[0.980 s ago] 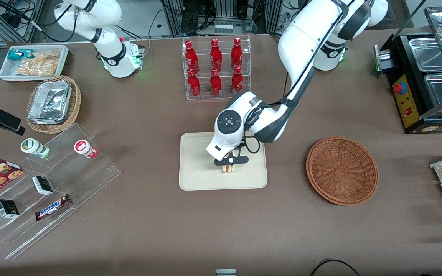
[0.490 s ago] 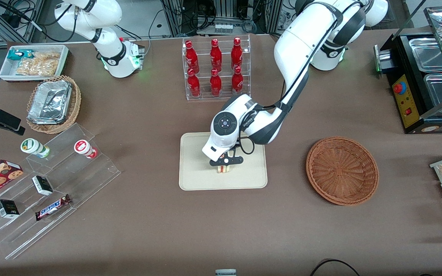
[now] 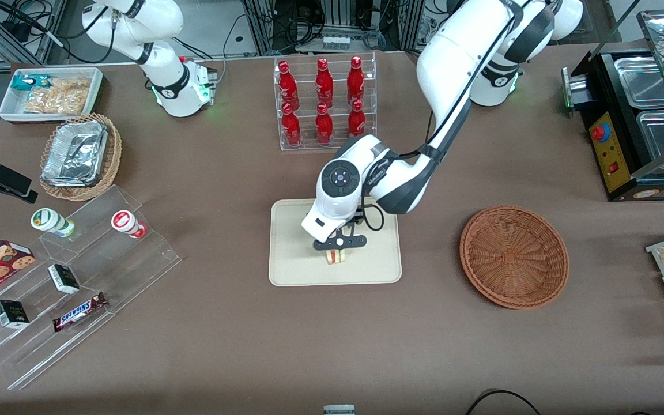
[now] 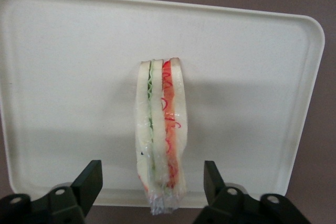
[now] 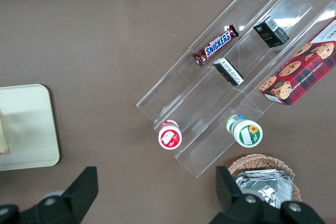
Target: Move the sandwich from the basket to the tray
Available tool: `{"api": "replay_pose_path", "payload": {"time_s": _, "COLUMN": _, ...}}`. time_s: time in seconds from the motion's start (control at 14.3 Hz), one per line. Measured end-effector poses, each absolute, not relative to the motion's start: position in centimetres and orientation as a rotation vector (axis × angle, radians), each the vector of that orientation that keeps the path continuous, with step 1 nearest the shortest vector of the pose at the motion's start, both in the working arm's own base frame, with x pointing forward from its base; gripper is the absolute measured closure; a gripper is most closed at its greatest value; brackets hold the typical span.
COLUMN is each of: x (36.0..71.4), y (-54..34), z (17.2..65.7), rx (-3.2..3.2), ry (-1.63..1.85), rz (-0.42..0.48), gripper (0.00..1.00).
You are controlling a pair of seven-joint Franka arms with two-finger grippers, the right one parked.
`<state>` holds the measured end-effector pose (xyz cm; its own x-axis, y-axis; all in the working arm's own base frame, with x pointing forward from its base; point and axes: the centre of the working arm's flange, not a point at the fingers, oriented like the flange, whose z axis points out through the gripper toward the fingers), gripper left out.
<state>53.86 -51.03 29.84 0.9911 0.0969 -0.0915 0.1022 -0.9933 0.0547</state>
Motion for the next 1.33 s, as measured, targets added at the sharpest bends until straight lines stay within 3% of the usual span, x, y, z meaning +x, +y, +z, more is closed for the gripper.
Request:
{"api": "replay_pose_path", "payload": {"time_s": 0.07, "x": 54.0, "y": -50.5, "z": 31.4, "rx": 3.087, "ry": 0.161, "rz": -0.138, "gripper": 0.0}}
{"api": "replay_pose_path", "payload": {"time_s": 0.42, "x": 56.5, "y": -44.0, "z": 38.9, "rx": 3.171, "ry": 0.294, "rz": -0.116, "gripper": 0.0}}
{"api": "replay_pose_path", "payload": {"time_s": 0.98, "x": 60.1, "y": -28.7, "z": 42.8, "rx": 3.21, "ry": 0.311, "rz": -0.253, "gripper": 0.0}}
{"api": "replay_pose_path", "payload": {"time_s": 1.33, "x": 59.9, "y": -19.8, "z": 47.6, "rx": 3.171, "ry": 0.209, "rz": -0.315, "gripper": 0.0}}
